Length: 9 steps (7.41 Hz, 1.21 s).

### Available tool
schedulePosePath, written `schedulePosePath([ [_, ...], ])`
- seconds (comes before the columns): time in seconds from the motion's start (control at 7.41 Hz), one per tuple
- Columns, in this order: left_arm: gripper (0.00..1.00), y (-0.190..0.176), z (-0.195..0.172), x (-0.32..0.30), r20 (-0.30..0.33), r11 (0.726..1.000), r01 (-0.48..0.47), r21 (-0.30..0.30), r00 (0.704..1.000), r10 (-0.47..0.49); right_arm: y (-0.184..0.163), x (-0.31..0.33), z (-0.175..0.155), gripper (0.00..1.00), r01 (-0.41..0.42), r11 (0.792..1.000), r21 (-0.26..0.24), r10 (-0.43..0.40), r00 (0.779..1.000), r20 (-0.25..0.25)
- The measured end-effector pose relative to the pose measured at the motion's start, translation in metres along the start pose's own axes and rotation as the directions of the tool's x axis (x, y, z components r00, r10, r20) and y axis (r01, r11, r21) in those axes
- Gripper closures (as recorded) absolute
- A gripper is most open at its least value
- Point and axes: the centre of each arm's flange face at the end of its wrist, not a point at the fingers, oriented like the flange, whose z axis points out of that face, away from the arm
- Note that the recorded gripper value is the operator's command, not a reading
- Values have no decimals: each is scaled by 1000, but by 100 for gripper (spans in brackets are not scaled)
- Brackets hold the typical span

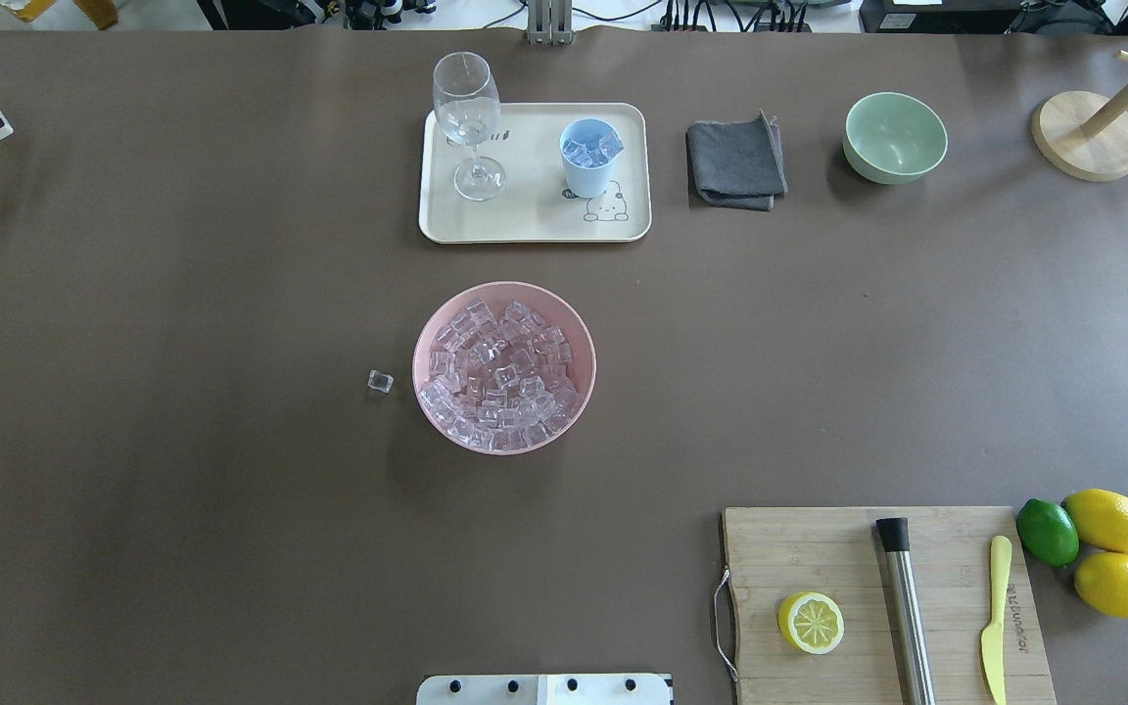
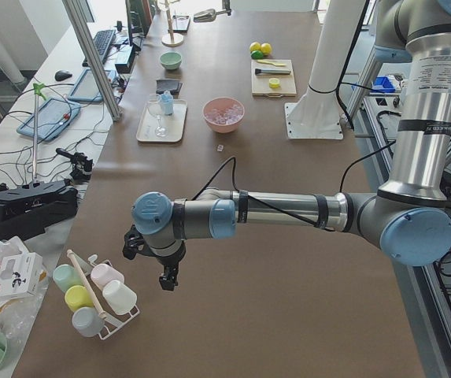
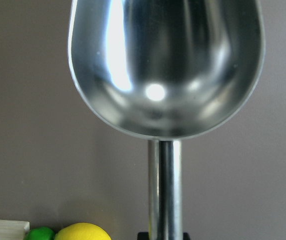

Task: Put ice in cup with scoop
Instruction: 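Withdraw the empty scoop with the right gripper away from the cup, then set the scoop down at the table edge with the right gripper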

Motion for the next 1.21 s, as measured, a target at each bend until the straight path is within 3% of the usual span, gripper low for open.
schedulePosePath([
  [0.27, 1, 0, 0, 0, -2, 1000, 1, 1, 1000, -1, 16, 30, 29, 100, -26, 1000, 11, 25, 999, 32],
  [0.67, 1, 1, -2, 2, -5, 1000, -3, 4, 1000, 3, -7, 62, 105, 100, -92, 990, 103, 88, 995, 43],
  [1.21, 1, 1, -1, 2, -4, 1000, -3, 4, 1000, 3, -15, 19, 134, 100, -93, 989, 113, 86, 994, 63],
])
